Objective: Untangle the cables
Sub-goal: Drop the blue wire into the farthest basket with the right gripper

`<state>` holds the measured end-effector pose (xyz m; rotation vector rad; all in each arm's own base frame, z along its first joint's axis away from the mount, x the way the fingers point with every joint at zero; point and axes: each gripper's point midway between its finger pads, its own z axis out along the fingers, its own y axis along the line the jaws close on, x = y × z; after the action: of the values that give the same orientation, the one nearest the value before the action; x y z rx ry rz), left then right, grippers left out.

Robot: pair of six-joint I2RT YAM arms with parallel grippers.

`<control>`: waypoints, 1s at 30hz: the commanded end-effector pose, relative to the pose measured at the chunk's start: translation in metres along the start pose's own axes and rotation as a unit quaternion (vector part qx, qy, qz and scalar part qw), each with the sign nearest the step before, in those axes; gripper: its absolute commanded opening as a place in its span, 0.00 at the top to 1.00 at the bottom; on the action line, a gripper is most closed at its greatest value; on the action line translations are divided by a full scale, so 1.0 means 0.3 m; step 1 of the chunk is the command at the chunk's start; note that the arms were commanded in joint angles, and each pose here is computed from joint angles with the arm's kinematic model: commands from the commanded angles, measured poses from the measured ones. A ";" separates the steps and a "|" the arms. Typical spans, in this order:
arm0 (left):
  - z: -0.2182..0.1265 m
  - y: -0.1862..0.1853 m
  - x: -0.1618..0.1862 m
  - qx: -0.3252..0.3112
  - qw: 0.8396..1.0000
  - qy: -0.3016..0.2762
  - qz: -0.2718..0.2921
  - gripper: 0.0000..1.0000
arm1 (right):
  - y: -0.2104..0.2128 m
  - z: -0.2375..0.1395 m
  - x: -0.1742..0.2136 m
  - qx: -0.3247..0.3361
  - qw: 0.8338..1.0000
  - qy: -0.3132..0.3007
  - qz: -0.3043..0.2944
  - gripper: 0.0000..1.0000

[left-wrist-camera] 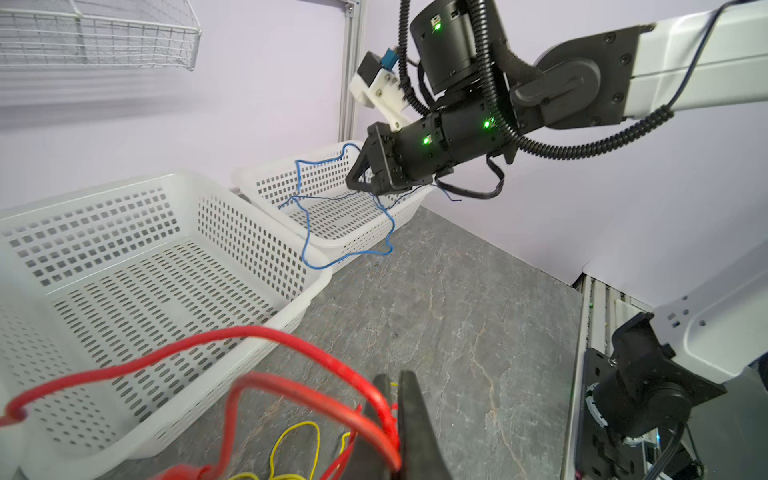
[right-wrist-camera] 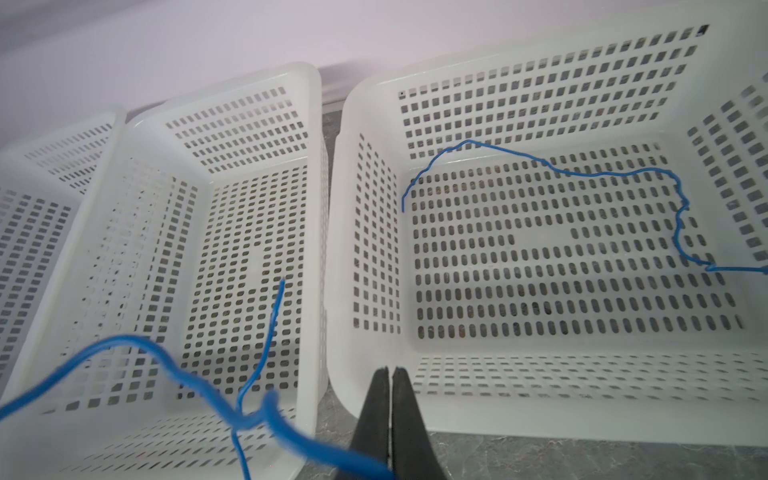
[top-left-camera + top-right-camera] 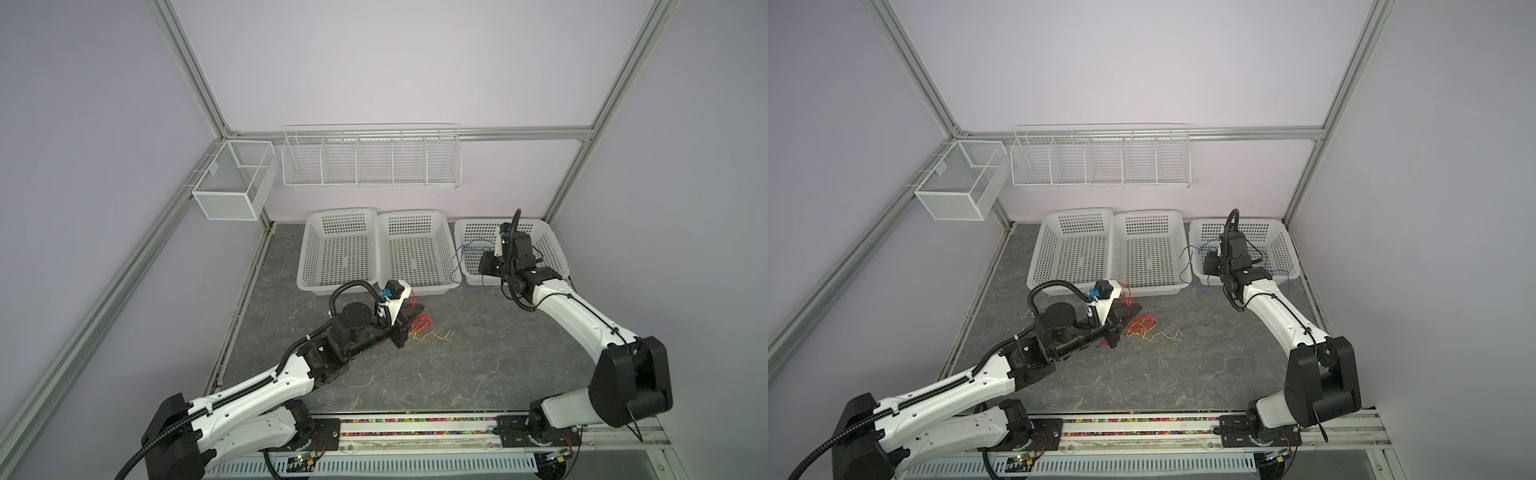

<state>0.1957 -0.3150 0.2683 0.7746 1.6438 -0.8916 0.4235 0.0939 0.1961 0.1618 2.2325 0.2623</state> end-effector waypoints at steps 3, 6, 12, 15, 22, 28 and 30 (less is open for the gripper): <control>0.005 0.020 0.043 -0.011 1.000 0.018 -0.003 1.00 | -0.094 0.015 -0.138 0.029 0.999 -0.037 0.013 0.94; 0.021 0.015 0.054 -0.005 1.000 0.024 -0.005 1.00 | -0.178 0.082 -0.174 0.049 0.998 -0.030 0.035 0.94; 0.042 0.023 0.084 -0.007 0.999 0.031 -0.011 1.00 | -0.321 0.247 -0.167 0.079 0.994 0.006 0.071 0.94; 0.053 0.030 0.097 -0.010 0.999 0.034 -0.014 1.00 | -0.350 0.324 -0.110 0.092 0.993 0.041 0.063 0.94; 0.079 0.051 0.109 -0.020 0.999 0.038 -0.023 1.00 | -0.384 0.391 -0.010 0.106 0.989 0.083 0.057 0.87; 0.099 0.061 0.126 -0.024 0.998 0.051 -0.028 1.00 | -0.377 0.363 -0.012 0.101 0.991 0.081 0.045 0.74; 0.104 0.068 0.130 -0.028 0.998 0.051 -0.032 1.00 | -0.361 0.340 -0.029 0.094 0.992 0.072 0.038 0.67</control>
<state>0.2132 -0.3275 0.2105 0.7796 1.8073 -0.8478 0.5098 -0.0043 0.0913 0.3898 2.4359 0.0890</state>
